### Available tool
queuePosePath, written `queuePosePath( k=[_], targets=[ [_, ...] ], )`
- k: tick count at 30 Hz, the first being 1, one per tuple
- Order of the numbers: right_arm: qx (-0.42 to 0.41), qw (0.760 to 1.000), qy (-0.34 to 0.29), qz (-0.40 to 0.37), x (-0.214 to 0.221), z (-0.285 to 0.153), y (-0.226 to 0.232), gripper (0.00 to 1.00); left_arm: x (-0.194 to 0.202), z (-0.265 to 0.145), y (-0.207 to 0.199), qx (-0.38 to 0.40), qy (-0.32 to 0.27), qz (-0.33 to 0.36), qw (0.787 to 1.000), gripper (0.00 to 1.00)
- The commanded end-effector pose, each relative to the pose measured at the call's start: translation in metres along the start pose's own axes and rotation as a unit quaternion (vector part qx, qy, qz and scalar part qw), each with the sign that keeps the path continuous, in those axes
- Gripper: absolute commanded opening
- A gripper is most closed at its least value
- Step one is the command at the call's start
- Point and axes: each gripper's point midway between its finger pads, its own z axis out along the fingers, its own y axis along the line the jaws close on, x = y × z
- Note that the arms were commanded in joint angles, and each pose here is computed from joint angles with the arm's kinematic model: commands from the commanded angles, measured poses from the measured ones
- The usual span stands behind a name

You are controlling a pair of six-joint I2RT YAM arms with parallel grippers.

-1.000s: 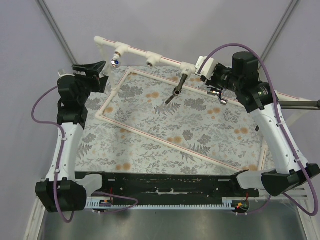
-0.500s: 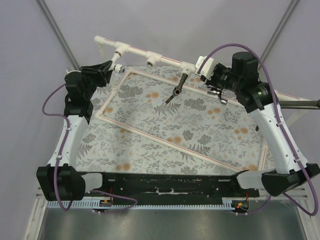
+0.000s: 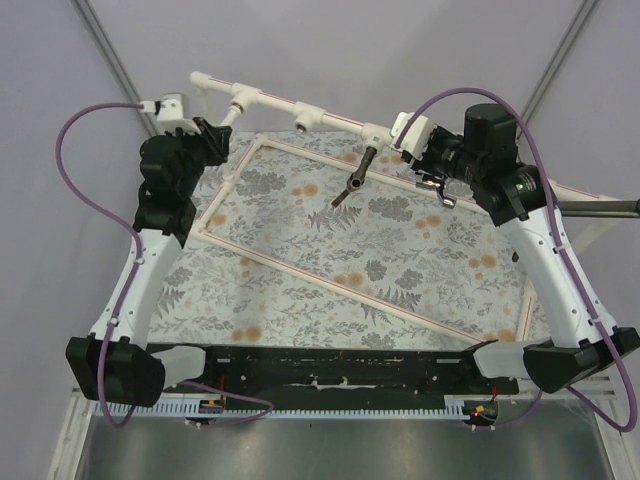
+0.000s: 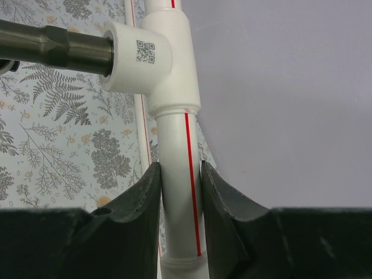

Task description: Install the water faucets

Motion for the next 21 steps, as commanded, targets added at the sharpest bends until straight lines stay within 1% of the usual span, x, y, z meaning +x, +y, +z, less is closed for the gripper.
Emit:
queuePosePath(
  k=[1, 2, 3, 4, 5, 6, 7, 9, 10, 11, 14, 17, 19, 21],
  targets=[
    [-0.085, 0.995, 0.041, 0.042, 0.025, 0.001, 0.05, 0.0, -0.015, -0.003, -0.009, 0.02, -0.03, 0.486, 0.873, 0.13],
    [-0.086, 0.995, 0.041, 0.042, 0.025, 0.001, 0.051, 0.0, -0.009, -0.003, -0.012, 0.031, -0.027, 0.542, 0.84, 0.14],
    [-0.086, 0.995, 0.04, 0.043, 0.025, 0.001, 0.05, 0.0, -0.006, -0.003, -0.015, 0.042, -0.03, 0.598, 0.8, 0.14],
    [-0.085, 0.995, 0.039, 0.042, 0.024, 0.001, 0.05, 0.0, -0.003, -0.004, -0.017, 0.052, -0.038, 0.637, 0.768, 0.15],
    [-0.085, 0.995, 0.039, 0.042, 0.025, 0.002, 0.05, 0.0, 0.001, -0.005, -0.017, 0.056, -0.04, 0.66, 0.748, 0.15],
    [-0.085, 0.995, 0.039, 0.042, 0.025, 0.001, 0.051, 0.0, -0.002, -0.005, -0.017, 0.054, -0.045, 0.675, 0.734, 0.15],
    [-0.086, 0.995, 0.039, 0.042, 0.025, 0.002, 0.051, 0.0, -0.005, -0.007, -0.019, 0.052, -0.05, 0.679, 0.731, 0.15],
    [-0.086, 0.995, 0.039, 0.043, 0.024, 0.002, 0.051, 0.0, -0.012, -0.01, -0.02, 0.044, -0.059, 0.67, 0.739, 0.15],
    [-0.085, 0.995, 0.039, 0.043, 0.025, 0.002, 0.05, 0.0, -0.013, -0.012, -0.02, 0.042, -0.06, 0.663, 0.745, 0.17],
    [-0.087, 0.995, 0.039, 0.044, 0.025, 0.002, 0.051, 0.0, -0.014, -0.015, -0.022, 0.042, -0.064, 0.651, 0.756, 0.22],
    [-0.088, 0.994, 0.037, 0.043, 0.024, 0.003, 0.051, 0.0, -0.02, -0.024, -0.027, 0.039, -0.084, 0.602, 0.793, 0.54],
    [-0.086, 0.995, 0.039, 0.044, 0.025, 0.003, 0.051, 0.0, -0.033, -0.034, -0.028, 0.019, -0.107, 0.534, 0.838, 0.76],
    [-0.087, 0.994, 0.04, 0.043, 0.025, 0.003, 0.051, 0.0, -0.044, -0.043, -0.03, 0.006, -0.119, 0.47, 0.875, 0.85],
    [-0.088, 0.994, 0.04, 0.044, 0.026, 0.003, 0.052, 0.0, -0.052, -0.052, -0.035, 0.004, -0.124, 0.413, 0.902, 0.88]
  ],
)
